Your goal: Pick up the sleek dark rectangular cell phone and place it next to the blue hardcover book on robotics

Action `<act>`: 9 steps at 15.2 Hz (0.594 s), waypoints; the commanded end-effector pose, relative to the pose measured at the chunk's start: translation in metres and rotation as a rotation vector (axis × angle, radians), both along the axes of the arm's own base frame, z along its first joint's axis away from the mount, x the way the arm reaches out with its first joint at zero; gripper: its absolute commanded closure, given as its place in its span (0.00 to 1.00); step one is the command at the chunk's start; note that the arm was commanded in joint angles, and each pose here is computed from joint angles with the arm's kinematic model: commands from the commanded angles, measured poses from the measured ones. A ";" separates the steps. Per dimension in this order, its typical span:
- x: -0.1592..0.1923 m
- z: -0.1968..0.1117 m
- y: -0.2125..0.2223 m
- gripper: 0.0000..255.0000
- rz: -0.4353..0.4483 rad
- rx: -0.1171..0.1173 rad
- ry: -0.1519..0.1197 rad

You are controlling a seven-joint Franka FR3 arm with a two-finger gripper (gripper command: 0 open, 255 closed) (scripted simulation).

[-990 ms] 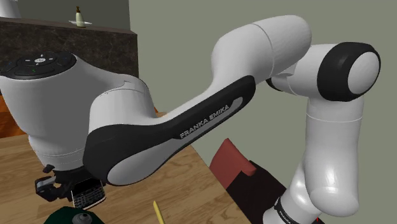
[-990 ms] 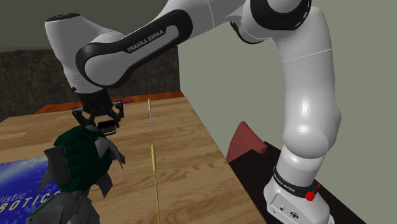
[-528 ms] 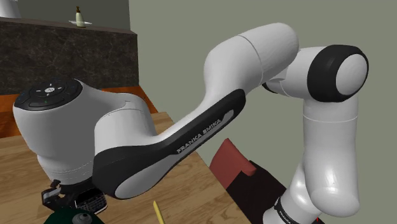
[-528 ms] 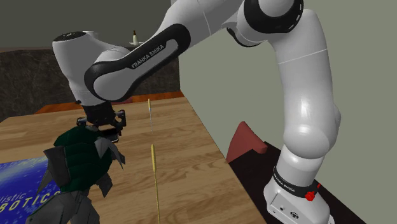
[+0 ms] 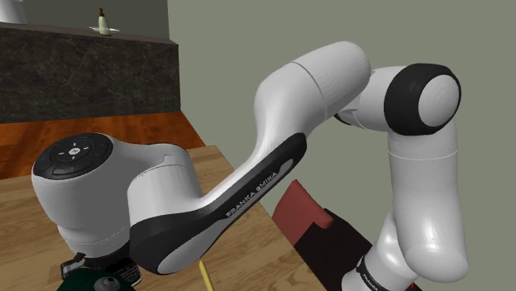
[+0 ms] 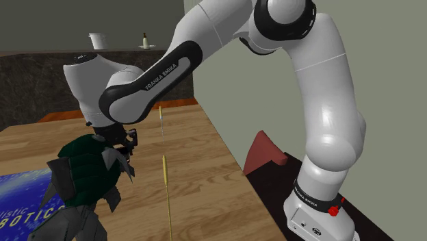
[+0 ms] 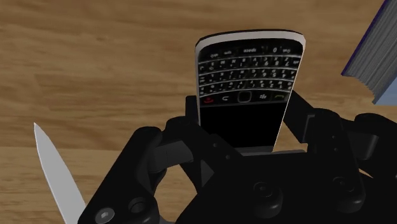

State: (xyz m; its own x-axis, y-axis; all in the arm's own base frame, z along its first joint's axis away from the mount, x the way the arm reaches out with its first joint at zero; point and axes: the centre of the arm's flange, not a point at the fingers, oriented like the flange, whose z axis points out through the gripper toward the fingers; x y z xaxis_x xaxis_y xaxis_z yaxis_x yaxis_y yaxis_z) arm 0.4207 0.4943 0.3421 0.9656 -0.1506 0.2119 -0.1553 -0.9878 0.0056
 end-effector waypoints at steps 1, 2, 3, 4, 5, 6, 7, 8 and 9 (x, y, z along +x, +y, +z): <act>-0.001 -0.002 -0.001 1.00 0.000 0.000 -0.001; -0.001 -0.002 -0.001 1.00 0.000 0.000 -0.001; -0.001 -0.002 -0.001 1.00 0.000 0.000 -0.001; -0.001 -0.002 -0.001 1.00 0.000 0.000 -0.001; -0.001 -0.002 -0.001 1.00 0.000 0.000 -0.001; -0.001 -0.002 -0.001 1.00 0.000 0.000 -0.001; -0.001 -0.002 -0.001 0.00 0.000 0.000 -0.001; -0.001 -0.002 -0.001 0.00 0.000 0.000 -0.001; -0.001 -0.002 -0.001 0.00 0.000 0.000 -0.001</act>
